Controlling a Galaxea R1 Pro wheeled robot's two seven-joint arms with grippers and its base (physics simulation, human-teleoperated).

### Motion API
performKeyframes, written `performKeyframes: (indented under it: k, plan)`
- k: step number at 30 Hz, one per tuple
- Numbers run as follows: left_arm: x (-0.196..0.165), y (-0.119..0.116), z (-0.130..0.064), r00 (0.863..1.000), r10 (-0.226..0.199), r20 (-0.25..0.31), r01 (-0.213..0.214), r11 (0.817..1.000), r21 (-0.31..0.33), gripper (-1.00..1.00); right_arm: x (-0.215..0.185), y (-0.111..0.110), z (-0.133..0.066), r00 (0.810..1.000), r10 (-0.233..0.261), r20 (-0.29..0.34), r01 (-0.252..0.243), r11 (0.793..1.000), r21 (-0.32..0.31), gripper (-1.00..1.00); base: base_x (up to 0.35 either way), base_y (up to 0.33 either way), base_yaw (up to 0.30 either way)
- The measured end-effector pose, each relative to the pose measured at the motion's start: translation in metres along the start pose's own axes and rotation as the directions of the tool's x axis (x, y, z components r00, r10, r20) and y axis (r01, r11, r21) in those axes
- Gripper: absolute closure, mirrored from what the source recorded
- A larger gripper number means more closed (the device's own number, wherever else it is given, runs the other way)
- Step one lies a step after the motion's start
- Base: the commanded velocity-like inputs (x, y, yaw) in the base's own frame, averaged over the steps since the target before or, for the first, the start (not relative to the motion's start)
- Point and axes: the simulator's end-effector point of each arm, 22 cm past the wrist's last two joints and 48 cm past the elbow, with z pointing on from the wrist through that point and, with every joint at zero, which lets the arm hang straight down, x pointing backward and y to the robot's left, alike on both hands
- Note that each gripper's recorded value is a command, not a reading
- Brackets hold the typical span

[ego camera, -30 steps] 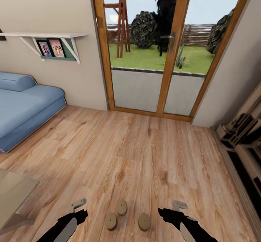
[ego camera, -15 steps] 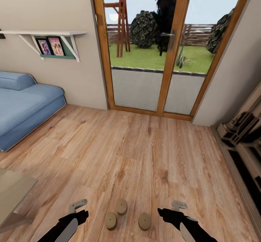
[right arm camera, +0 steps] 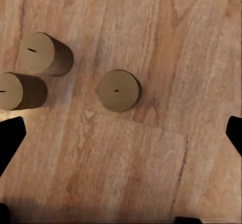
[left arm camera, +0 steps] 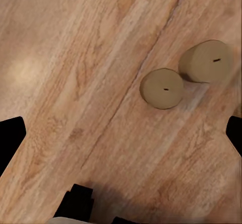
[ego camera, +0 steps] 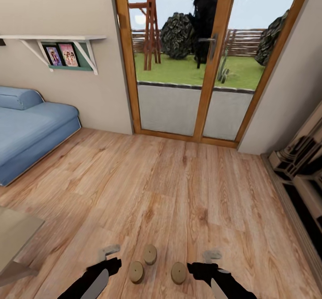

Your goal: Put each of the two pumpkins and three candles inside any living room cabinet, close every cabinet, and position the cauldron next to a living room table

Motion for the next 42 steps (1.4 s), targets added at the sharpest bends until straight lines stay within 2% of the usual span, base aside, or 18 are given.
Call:
performKeyframes:
  k: [1, 3, 6, 8, 16, 21, 24, 26, 27, 30, 42]
  plan:
    - [-0.001, -0.004, 0.001, 1.000, 0.011, 0.005, -0.011, 1.000, 0.003, -1.00, 0.003, -0.002, 0.002, 1.000, -0.006, -0.007, 0.006, 1.000, 0.014, -1.00, 0.000, 0.000, 0.000]
    - [-0.007, -0.018, 0.001, 0.998, 0.060, 0.022, -0.060, 0.998, 0.011, -1.00, 0.012, -0.005, 0.004, 0.999, -0.026, -0.043, 0.028, 0.998, 0.052, -1.00, 0.000, 0.000, 0.000]
    - [-0.012, -0.037, 0.002, 0.993, 0.119, 0.021, -0.120, 0.993, 0.023, -1.00, 0.025, 0.004, 0.009, 0.994, -0.040, -0.099, 0.047, 0.997, 0.063, -1.00, 0.000, 0.000, 0.000]
    - [-0.012, -0.041, 0.004, 0.991, 0.131, 0.019, -0.131, 0.991, 0.024, -1.00, 0.028, 0.006, 0.012, 0.993, -0.044, -0.113, 0.052, 0.997, 0.065, -1.00, 0.000, 0.000, 0.000]
    - [-0.010, -0.044, 0.017, 0.990, 0.141, 0.025, -0.142, 0.990, 0.025, -1.00, 0.035, 0.004, 0.024, 0.992, -0.046, -0.116, 0.054, 0.996, 0.067, -1.00, 0.000, 0.000, 0.000]
    - [-0.022, -0.050, 0.023, 0.981, 0.183, 0.064, -0.185, 0.983, 0.016, -1.00, 0.034, 0.012, 0.033, 0.993, -0.045, -0.110, 0.051, 0.997, 0.054, -1.00, 0.000, 0.000, 0.000]
    - [-0.033, -0.052, 0.027, 0.980, 0.183, 0.081, -0.185, 0.982, 0.019, -1.00, 0.018, 0.017, 0.038, 0.994, -0.047, -0.102, 0.052, 0.998, 0.046, -1.00, 0.000, 0.000, 0.000]
    - [-0.032, -0.057, 0.031, 0.980, 0.181, 0.081, -0.185, 0.982, 0.046, -1.00, 0.008, 0.020, 0.042, 0.993, -0.052, -0.109, 0.056, 0.998, 0.041, -1.00, 0.000, 0.000, 0.000]
    - [-0.029, -0.063, 0.034, 0.980, 0.183, 0.075, -0.189, 0.978, 0.085, -1.00, 0.000, 0.025, 0.043, 0.992, -0.056, -0.113, 0.060, 0.998, 0.036, -1.00, 0.000, 0.000, 0.000]
    - [-0.021, -0.066, 0.042, 0.980, 0.189, 0.063, -0.195, 0.973, 0.121, -1.00, -0.010, 0.034, 0.048, 0.992, -0.060, -0.109, 0.062, 0.998, 0.022, -1.00, 0.000, 0.000, 0.000]
    - [-0.009, -0.069, 0.064, 0.980, 0.189, 0.062, -0.196, 0.971, 0.135, -1.00, -0.009, 0.046, 0.067, 0.993, -0.064, -0.096, 0.065, 0.998, 0.002, -1.00, 0.000, 0.000, 0.000]
